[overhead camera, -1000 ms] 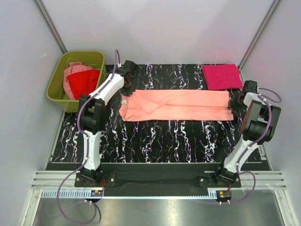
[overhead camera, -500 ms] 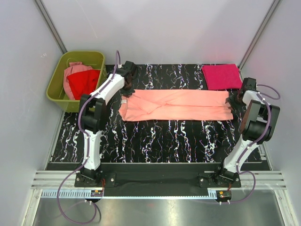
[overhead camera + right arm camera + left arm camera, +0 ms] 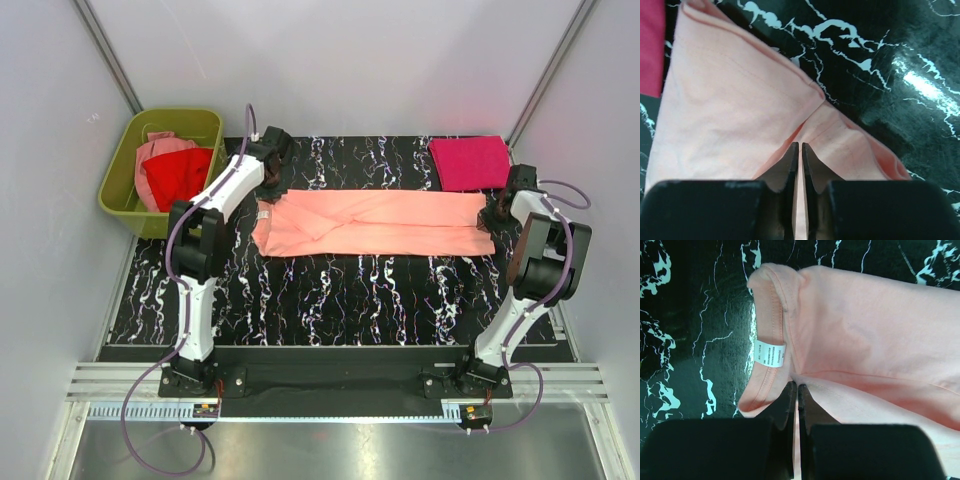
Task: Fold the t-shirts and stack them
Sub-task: Fold the tshirt
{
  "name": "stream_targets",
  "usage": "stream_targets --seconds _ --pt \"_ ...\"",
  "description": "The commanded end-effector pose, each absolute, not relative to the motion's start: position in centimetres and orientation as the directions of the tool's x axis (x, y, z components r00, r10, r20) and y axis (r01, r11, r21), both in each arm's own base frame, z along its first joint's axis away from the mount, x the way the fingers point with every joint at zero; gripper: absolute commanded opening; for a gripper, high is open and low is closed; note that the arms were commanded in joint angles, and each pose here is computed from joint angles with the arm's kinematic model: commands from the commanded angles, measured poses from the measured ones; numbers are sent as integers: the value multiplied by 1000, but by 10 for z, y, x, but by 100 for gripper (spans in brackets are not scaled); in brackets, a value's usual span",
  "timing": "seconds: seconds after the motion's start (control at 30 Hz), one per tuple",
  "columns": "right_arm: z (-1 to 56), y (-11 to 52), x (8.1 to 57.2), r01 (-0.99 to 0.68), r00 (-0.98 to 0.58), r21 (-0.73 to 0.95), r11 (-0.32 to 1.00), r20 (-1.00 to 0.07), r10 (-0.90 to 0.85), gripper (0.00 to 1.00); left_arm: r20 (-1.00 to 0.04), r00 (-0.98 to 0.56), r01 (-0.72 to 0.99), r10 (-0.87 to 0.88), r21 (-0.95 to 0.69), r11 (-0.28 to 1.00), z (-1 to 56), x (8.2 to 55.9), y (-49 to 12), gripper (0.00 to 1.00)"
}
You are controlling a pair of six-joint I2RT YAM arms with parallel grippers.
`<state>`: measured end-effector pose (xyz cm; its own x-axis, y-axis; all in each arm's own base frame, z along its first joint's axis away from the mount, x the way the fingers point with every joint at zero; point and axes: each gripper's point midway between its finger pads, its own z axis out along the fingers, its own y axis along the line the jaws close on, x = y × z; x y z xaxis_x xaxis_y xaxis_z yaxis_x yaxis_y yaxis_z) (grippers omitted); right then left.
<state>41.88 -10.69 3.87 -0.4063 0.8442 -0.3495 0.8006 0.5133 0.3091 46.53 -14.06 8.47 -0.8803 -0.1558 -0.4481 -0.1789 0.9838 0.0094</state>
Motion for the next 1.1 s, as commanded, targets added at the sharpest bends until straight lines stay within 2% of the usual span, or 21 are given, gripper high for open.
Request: stream_targets --seconds 0.0,0.23,0.37,0.57,0.67,0.73,0.77,0.87,0.9,1.0,1.07 --pt "26 -117 415 828 -400 244 504 -372 837 12 -576 -800 -168 -167 -52 984 142 489 -140 0" --pt "49 -115 422 796 -397 296 528 -404 824 16 -614 -782 -51 -105 -105 993 150 508 -159 0" --pt "77 -103 431 717 -433 354 601 -449 781 23 -636 -769 12 -65 -116 993 144 519 -168 0" --pt "125 -49 454 499 -529 452 739 -518 673 31 -670 -741 81 -29 -133 988 137 536 -180 0" --pt "145 2 465 335 -605 464 820 -561 565 33 -674 -738 80 -24 -122 989 134 541 -179 2" --pt "154 28 469 252 -634 444 860 -595 494 36 -655 -755 53 -27 -102 993 126 543 -173 8" --pt "162 45 472 208 -642 444 871 -610 465 37 -652 -757 36 -34 -94 995 125 546 -169 23" --pt "174 74 473 145 -651 449 882 -628 427 41 -630 -774 -25 -58 -61 998 126 537 -154 38" --pt "176 85 473 125 -656 448 885 -631 413 41 -635 -770 -51 -64 -39 998 128 535 -147 46" --pt "175 104 475 97 -679 451 887 -622 390 42 -638 -766 -116 -83 10 993 137 523 -129 53" --pt "174 107 477 101 -683 420 902 -630 370 42 -629 -770 -145 -108 7 989 145 513 -126 53"
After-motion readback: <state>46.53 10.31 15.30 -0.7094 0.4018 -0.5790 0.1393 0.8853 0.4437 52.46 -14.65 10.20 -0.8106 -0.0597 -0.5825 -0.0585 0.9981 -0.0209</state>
